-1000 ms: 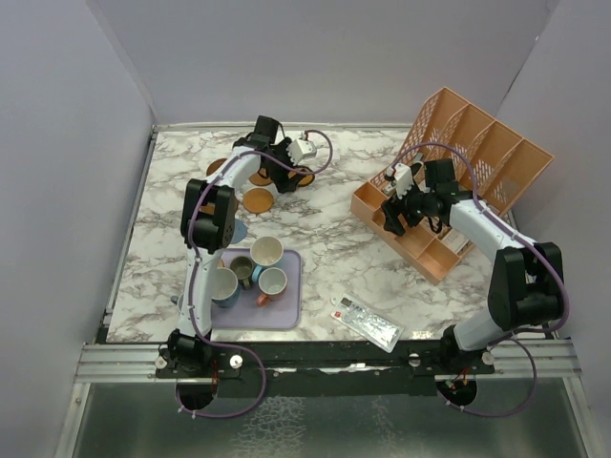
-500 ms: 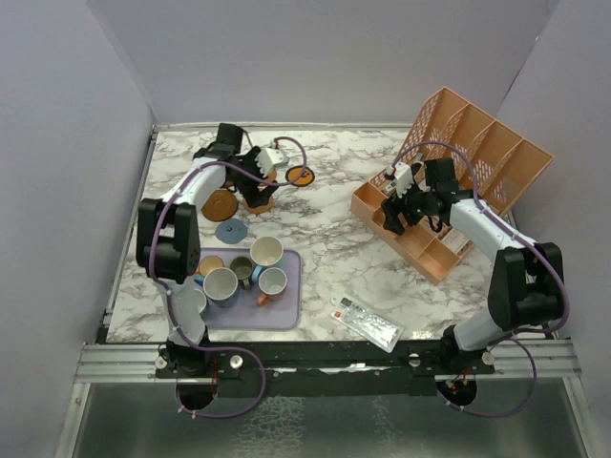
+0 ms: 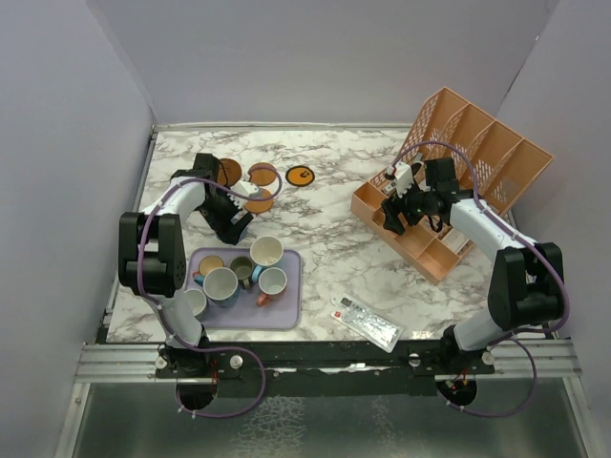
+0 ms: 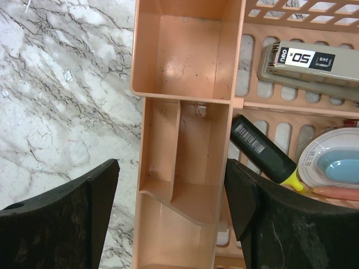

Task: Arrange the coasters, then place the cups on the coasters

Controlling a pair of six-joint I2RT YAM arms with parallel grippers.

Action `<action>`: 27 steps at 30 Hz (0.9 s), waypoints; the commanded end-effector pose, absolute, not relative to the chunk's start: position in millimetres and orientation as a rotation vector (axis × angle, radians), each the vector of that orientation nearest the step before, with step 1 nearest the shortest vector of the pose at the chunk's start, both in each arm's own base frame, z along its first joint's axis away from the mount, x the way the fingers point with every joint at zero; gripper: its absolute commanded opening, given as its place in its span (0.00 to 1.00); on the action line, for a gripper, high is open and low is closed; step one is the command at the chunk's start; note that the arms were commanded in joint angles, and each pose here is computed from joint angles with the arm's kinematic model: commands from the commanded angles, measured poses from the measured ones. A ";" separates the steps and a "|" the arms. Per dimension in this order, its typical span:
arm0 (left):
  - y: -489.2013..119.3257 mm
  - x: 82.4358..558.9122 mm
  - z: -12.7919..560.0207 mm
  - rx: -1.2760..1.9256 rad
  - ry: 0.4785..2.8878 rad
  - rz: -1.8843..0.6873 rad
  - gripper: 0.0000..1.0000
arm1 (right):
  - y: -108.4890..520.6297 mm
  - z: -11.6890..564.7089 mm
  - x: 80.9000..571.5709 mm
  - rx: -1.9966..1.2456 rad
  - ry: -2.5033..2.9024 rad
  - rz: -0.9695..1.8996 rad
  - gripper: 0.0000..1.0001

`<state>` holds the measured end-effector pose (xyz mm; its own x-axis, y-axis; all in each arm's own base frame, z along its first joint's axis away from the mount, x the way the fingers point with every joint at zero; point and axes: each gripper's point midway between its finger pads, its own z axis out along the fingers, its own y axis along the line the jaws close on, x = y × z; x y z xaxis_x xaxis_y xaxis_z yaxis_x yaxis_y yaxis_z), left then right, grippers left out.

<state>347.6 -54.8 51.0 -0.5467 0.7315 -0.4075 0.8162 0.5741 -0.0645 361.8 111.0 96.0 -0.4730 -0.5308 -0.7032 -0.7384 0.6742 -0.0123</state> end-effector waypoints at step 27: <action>-47.3 346.8 17.5 1.252 2.558 -0.421 0.85 | 115.8 107.7 367.4 -0.978 2.153 0.408 0.75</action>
<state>337.1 -30.4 29.4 -0.6512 0.6946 -0.3056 0.7522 0.6441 -0.1390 361.5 111.4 96.1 -0.4728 -0.5302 -0.7038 -0.7395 0.6730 -0.0102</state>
